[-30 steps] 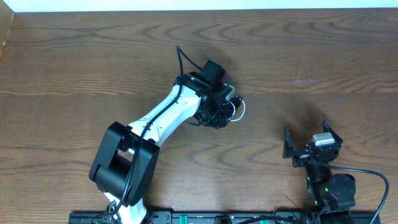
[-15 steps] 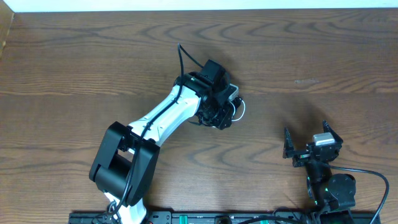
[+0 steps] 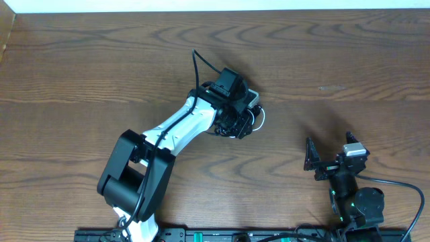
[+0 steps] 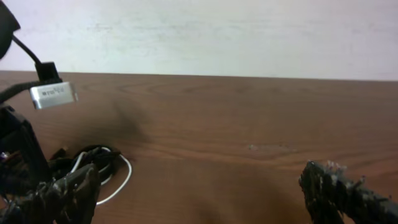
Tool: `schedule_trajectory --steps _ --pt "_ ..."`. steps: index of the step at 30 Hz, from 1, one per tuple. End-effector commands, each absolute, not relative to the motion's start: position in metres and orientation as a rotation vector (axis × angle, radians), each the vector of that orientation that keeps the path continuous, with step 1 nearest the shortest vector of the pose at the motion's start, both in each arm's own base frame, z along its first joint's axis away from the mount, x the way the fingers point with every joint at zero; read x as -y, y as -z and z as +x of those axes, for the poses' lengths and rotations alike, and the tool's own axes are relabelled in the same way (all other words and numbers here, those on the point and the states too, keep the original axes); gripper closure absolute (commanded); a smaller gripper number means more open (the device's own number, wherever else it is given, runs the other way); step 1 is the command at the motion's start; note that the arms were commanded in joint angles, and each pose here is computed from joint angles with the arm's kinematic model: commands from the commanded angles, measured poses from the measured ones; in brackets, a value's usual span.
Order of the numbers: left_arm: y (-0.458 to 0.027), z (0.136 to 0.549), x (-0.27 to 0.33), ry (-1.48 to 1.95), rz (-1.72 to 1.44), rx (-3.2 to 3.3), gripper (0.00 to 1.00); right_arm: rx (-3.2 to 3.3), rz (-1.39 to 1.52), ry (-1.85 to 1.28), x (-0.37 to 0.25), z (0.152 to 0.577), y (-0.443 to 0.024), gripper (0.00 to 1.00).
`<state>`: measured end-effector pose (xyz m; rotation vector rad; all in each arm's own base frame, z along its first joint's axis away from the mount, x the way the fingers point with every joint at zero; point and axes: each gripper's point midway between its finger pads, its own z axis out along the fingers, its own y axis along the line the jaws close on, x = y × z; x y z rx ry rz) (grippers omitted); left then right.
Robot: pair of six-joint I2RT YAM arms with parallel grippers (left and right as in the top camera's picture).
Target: Untangle cables
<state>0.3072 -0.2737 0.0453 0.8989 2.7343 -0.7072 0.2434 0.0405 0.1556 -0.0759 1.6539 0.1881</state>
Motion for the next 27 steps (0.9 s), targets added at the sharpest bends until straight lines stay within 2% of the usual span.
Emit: schedule_trajectory --steps 1,3,7,8,16,27 --pt "-0.027 0.303 0.272 0.707 0.909 -2.781 0.57 -1.663 -0.031 -0.278 -0.046 0.242 -0.157 0.01" --pt "-0.020 0.301 0.271 0.704 0.909 -2.798 0.62 -1.644 -0.020 -0.312 -0.049 0.241 -0.167 0.00" --pt "-0.016 0.301 0.271 0.703 0.908 -2.809 0.89 -1.622 -0.022 -0.313 -0.048 0.236 -0.196 0.01" --pt "-0.017 0.301 0.271 0.704 0.908 -2.806 0.92 -1.631 -0.020 -0.311 -0.047 0.234 -0.203 0.01" --pt "-0.040 0.303 0.274 0.728 0.910 -2.750 0.92 -1.843 -0.032 -0.320 -0.050 0.226 -0.233 0.01" --pt "-0.099 0.289 0.277 0.807 1.061 -2.568 0.92 -2.044 -0.278 -0.719 -0.120 0.240 -0.245 0.01"
